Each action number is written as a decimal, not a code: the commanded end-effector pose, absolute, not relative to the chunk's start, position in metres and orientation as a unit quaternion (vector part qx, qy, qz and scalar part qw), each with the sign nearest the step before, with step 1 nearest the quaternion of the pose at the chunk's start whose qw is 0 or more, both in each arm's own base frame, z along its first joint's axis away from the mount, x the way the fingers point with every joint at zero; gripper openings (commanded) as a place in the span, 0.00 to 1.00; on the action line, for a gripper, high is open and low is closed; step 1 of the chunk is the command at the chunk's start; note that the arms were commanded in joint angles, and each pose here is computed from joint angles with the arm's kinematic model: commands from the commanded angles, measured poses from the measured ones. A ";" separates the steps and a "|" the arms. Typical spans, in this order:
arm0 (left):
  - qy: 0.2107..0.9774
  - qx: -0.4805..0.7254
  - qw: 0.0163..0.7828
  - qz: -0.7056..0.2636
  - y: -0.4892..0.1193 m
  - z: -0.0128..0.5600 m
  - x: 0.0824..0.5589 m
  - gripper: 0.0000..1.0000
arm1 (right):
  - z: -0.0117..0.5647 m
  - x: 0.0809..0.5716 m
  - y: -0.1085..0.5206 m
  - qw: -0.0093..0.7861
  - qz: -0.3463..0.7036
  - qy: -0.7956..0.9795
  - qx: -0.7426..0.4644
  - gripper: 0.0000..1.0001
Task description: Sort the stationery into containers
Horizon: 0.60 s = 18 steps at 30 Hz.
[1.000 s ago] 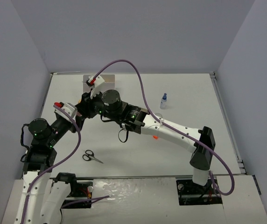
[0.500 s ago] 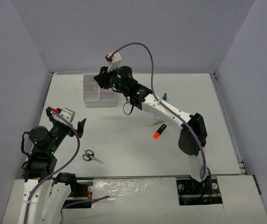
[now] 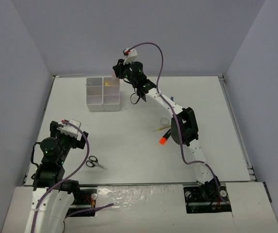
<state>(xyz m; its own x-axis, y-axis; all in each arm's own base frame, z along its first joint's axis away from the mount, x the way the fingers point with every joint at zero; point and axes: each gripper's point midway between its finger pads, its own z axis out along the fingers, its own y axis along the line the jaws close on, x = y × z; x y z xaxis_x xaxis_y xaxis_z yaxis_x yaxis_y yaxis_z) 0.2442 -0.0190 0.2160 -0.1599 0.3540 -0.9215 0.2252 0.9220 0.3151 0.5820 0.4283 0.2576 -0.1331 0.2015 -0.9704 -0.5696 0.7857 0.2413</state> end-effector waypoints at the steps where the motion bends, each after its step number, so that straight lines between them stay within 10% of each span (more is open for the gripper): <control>1: 0.733 0.173 0.651 0.088 -0.007 0.237 0.253 0.97 | 0.325 0.573 0.432 0.699 0.330 0.622 -0.125 0.00; 18: 0.737 0.175 0.647 0.083 -0.007 0.232 0.254 0.97 | 0.240 0.593 0.437 0.668 0.294 0.665 -0.158 0.00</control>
<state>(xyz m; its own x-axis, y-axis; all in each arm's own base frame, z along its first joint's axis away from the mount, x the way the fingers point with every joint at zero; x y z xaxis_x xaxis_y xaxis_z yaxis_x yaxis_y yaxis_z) 0.2459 -0.0104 0.2084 -0.1736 0.3614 -0.9161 0.1883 0.9253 0.3293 0.5949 0.4365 0.1850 -0.1731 0.1352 -0.9756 -0.5700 0.7941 0.2112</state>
